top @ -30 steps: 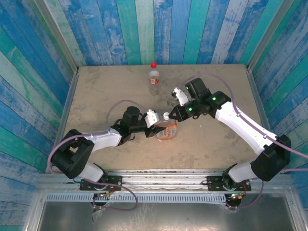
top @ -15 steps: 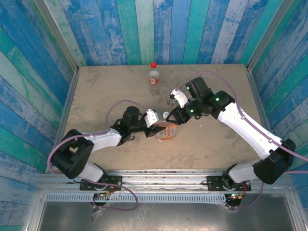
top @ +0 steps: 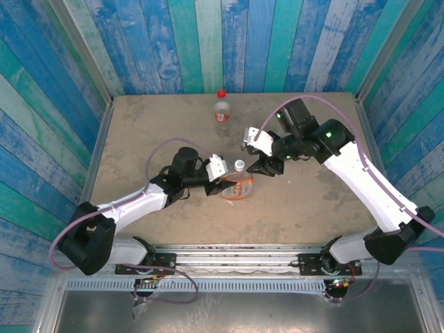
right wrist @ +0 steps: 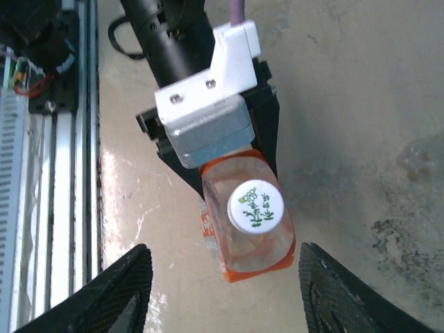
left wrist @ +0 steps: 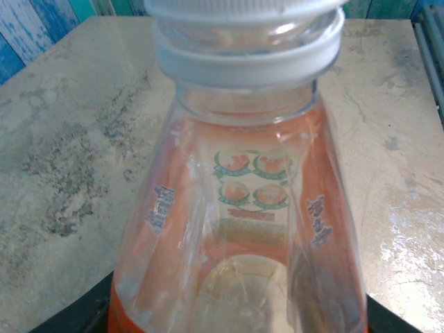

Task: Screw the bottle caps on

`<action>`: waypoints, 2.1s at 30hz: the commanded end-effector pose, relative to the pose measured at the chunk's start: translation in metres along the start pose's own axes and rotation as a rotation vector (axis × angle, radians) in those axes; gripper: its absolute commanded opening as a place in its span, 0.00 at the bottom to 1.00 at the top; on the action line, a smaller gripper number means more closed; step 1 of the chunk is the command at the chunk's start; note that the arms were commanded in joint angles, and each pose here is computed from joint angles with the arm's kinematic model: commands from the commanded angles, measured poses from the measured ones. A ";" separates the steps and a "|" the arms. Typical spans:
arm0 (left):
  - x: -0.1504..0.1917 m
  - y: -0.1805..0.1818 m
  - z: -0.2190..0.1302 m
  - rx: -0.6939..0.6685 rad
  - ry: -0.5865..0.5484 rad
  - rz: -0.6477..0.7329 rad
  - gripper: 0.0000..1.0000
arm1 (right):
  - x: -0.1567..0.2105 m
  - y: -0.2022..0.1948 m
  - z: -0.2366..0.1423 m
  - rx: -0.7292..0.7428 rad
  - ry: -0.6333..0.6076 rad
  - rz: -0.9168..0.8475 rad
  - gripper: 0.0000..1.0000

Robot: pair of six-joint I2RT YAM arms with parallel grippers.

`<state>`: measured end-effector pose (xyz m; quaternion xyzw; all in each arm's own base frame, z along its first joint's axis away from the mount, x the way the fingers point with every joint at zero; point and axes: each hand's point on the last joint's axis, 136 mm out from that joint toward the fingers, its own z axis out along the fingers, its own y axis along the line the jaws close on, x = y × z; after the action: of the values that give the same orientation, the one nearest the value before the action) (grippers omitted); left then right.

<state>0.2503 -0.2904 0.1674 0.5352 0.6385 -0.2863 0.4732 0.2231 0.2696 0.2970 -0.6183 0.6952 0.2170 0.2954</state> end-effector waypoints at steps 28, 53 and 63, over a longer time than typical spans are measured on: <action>-0.028 -0.011 -0.023 0.016 -0.053 0.084 0.55 | -0.002 0.012 0.042 -0.167 0.149 -0.089 0.39; -0.026 -0.008 -0.021 -0.004 -0.045 0.075 0.54 | 0.001 0.009 0.044 -0.163 0.183 -0.064 0.31; -0.033 0.041 -0.021 -0.252 -0.046 0.021 0.52 | 0.005 -0.033 0.052 0.159 0.224 0.458 0.17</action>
<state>0.2583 -0.2783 0.1847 0.5137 0.6556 -0.2419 0.4978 0.2509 0.3031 0.2651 -0.5728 0.7709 0.1734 0.2180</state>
